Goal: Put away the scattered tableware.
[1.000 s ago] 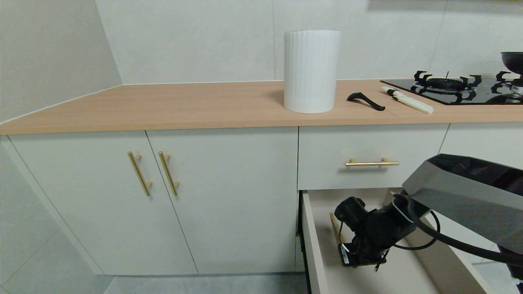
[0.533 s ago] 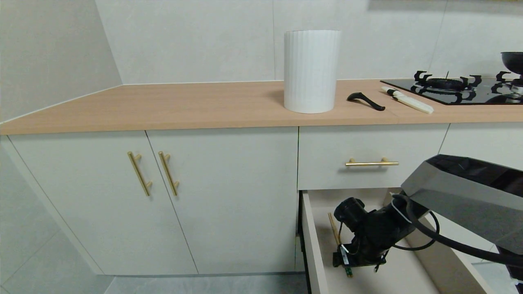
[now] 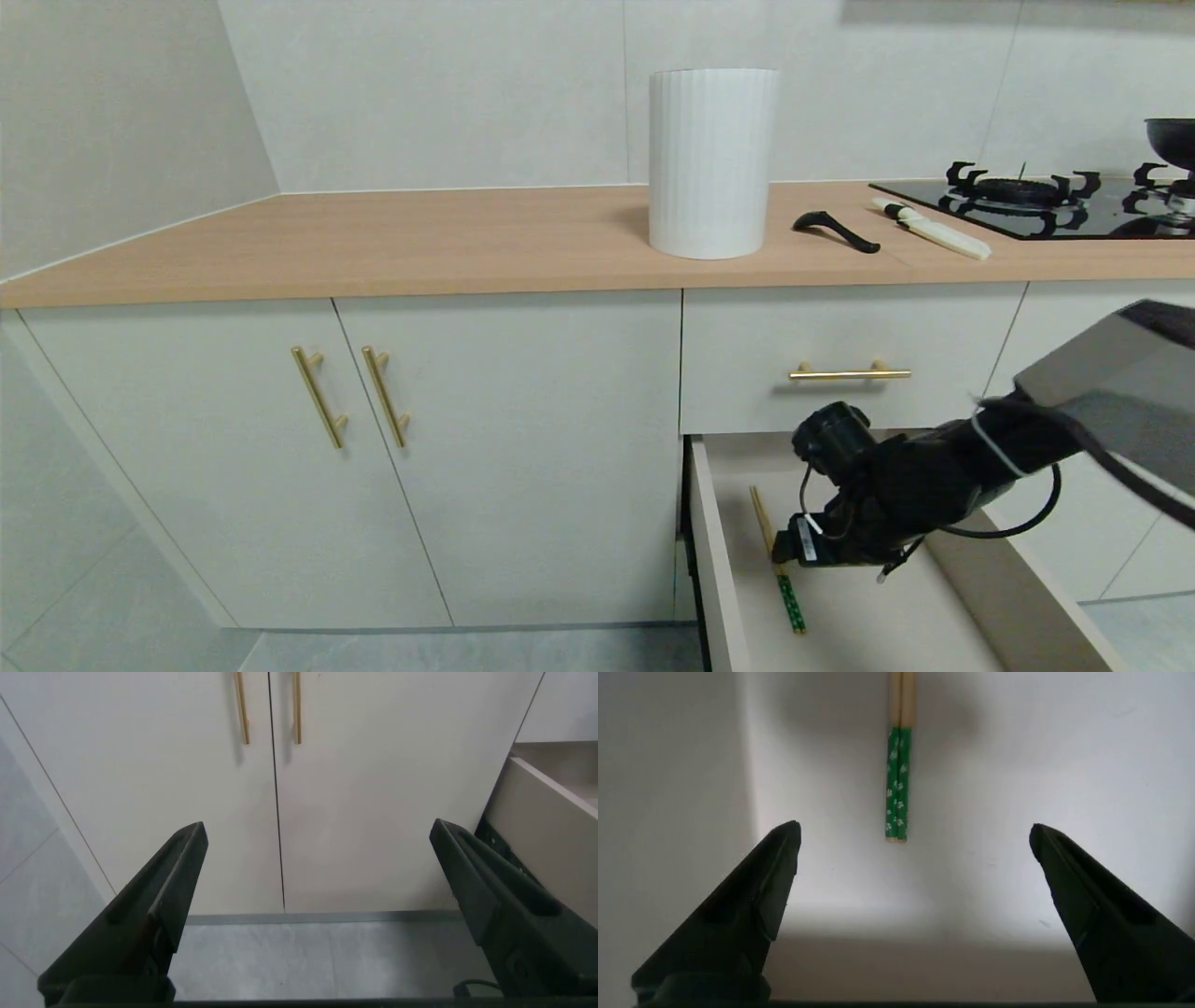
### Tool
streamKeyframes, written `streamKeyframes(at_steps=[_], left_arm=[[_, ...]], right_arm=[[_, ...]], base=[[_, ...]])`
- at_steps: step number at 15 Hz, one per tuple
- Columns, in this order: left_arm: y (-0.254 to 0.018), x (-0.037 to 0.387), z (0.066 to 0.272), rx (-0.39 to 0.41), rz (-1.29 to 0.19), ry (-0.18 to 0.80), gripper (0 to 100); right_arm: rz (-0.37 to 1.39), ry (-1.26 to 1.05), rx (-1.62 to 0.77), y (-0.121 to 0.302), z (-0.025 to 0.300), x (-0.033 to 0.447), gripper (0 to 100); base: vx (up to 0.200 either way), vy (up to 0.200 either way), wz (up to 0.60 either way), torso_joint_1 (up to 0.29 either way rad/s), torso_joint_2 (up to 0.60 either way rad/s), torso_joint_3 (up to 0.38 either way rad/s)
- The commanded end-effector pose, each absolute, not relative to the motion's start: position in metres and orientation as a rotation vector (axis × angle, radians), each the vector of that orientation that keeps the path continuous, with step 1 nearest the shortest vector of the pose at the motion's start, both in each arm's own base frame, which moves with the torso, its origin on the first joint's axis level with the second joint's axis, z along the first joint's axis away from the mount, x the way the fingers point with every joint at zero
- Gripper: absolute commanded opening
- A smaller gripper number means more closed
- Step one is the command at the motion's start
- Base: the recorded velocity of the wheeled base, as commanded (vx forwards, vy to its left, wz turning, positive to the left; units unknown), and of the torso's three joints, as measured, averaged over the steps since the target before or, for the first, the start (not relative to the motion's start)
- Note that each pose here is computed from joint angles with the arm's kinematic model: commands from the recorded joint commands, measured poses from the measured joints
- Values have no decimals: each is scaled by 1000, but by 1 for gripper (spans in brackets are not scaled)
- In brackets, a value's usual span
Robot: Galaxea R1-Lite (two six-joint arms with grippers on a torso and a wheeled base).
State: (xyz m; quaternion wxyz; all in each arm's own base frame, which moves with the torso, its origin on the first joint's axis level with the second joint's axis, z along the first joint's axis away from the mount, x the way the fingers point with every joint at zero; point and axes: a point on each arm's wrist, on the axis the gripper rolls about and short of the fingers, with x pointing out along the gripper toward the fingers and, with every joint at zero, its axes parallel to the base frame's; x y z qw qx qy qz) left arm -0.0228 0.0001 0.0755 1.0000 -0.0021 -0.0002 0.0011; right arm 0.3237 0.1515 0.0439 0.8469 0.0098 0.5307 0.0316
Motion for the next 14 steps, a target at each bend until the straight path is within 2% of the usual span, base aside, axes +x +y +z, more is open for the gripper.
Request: streamKeyframes(at_steps=[1, 4, 7, 14], left_arm=[[0, -23, 75, -5, 3, 0, 100], [0, -23, 75, -5, 3, 0, 100], [0, -23, 75, -5, 3, 0, 100], [0, -23, 75, -5, 3, 0, 100]], right_arm=[[84, 931, 103, 121, 136, 299, 100], [79, 794, 138, 99, 181, 281, 100], [53, 704, 145, 78, 204, 273, 100], [33, 667, 153, 72, 209, 275, 100]], base=[[0, 0, 0, 0, 0, 0], [0, 0, 0, 0, 0, 0], [0, 0, 0, 0, 0, 0], [0, 0, 0, 0, 0, 0]])
